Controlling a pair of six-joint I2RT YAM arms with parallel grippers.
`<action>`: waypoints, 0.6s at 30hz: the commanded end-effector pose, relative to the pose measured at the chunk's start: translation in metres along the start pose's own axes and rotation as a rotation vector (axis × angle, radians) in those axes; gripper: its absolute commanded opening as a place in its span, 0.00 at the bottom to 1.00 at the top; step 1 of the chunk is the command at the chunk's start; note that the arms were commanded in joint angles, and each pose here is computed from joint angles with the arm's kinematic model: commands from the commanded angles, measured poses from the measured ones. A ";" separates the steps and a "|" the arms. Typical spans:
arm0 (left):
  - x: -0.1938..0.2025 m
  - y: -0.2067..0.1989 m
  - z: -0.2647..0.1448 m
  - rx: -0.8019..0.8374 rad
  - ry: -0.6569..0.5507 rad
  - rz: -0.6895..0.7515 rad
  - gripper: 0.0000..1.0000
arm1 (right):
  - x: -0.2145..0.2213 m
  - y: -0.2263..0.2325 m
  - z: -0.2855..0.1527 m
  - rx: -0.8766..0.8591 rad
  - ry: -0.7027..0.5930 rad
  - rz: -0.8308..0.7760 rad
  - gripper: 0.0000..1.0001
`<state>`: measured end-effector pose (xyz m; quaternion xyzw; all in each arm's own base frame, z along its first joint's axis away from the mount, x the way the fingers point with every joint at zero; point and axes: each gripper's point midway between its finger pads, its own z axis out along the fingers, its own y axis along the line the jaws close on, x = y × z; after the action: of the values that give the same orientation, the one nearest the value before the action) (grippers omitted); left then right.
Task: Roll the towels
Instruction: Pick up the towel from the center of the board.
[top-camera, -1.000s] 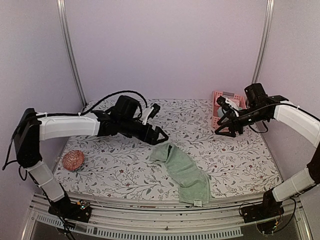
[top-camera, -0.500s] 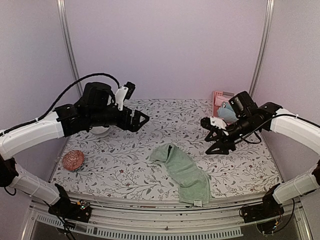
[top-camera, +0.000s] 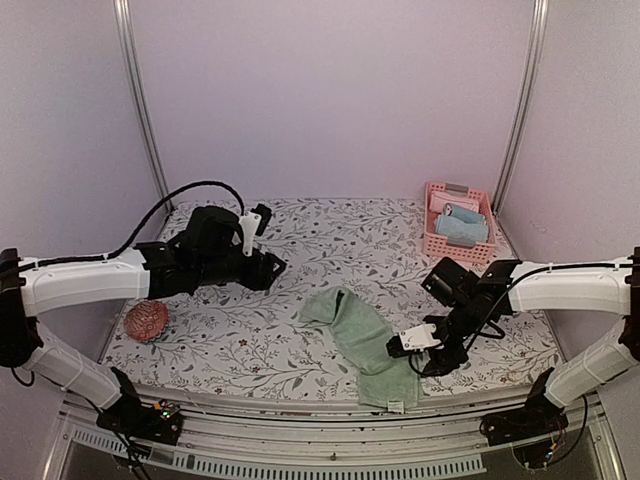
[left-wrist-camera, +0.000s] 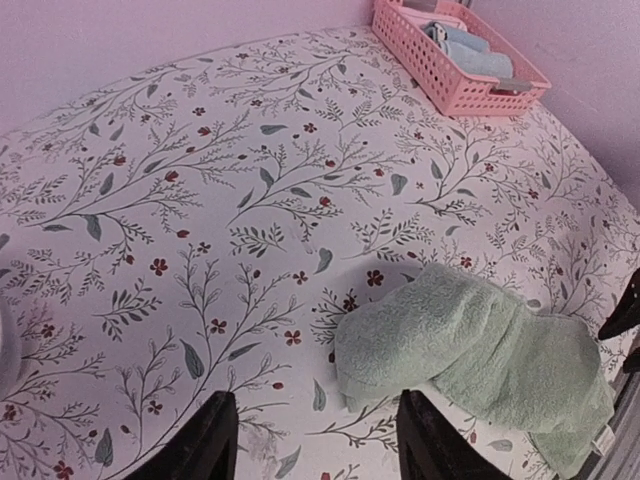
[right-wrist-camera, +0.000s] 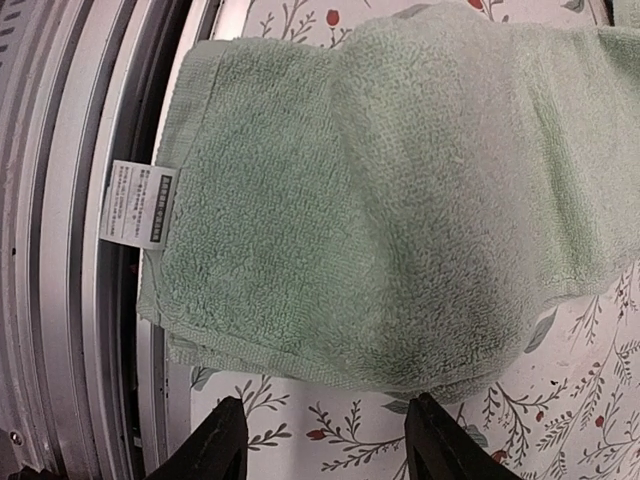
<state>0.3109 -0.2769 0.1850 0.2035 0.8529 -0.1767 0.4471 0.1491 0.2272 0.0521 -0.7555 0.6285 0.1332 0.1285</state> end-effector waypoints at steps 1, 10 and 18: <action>0.016 -0.025 -0.001 0.146 0.031 -0.082 0.54 | -0.003 -0.004 0.002 0.026 -0.001 -0.043 0.54; 0.061 -0.046 0.009 0.212 0.150 -0.093 0.53 | -0.013 0.036 0.014 -0.038 0.043 -0.181 0.49; 0.062 -0.055 0.018 0.232 0.171 -0.080 0.53 | -0.010 0.045 0.041 -0.045 0.107 -0.227 0.46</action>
<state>0.2630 -0.3070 0.1217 0.2280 0.8779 -0.2547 0.3353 0.1013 0.2446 0.0334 -0.8264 0.5421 0.1157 0.0994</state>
